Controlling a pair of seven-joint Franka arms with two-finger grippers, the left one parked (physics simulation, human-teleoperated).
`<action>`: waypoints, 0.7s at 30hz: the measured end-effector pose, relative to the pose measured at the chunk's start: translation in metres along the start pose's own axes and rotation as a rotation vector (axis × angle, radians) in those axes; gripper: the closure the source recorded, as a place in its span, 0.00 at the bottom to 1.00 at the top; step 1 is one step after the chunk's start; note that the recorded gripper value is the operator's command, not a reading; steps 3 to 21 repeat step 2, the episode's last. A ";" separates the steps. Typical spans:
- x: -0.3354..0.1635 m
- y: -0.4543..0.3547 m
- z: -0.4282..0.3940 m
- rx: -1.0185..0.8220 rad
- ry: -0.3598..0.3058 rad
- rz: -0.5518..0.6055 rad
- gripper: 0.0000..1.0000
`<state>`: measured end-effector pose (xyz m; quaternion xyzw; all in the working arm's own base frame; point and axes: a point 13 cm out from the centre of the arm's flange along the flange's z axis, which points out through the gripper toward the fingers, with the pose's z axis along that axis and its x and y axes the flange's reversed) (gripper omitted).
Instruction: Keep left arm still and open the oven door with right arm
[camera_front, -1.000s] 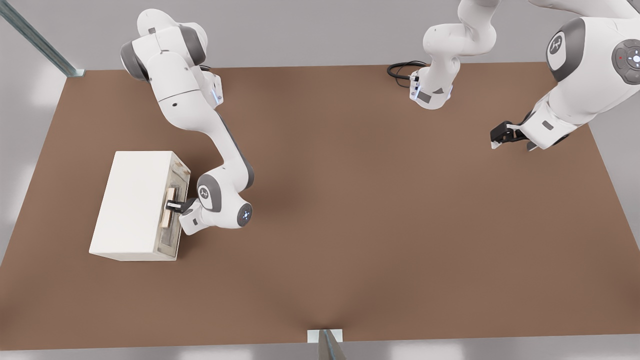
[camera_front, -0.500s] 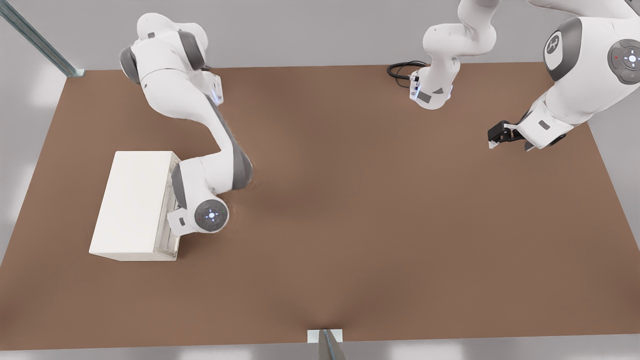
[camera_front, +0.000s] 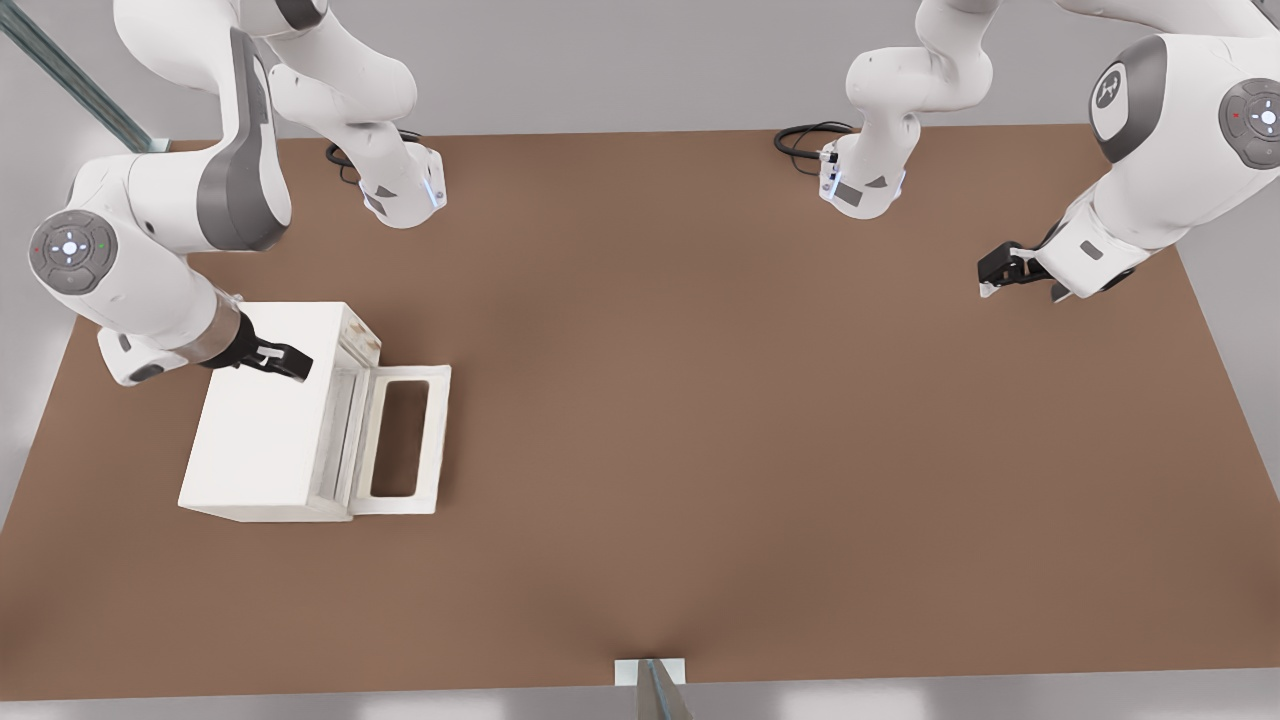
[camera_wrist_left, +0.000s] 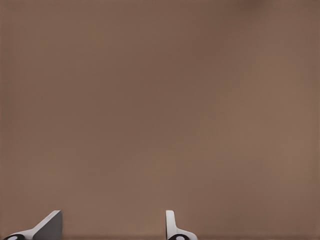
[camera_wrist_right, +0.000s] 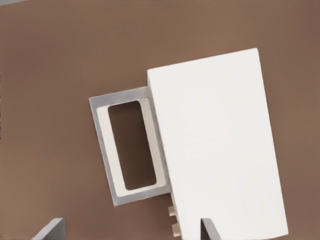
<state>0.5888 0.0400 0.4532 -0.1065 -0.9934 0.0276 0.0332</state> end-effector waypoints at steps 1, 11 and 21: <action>-0.001 0.000 0.000 -0.002 -0.004 -0.016 0.00; -0.002 0.000 0.000 -0.004 -0.007 -0.032 0.00; -0.002 0.000 0.000 -0.004 -0.007 -0.032 0.00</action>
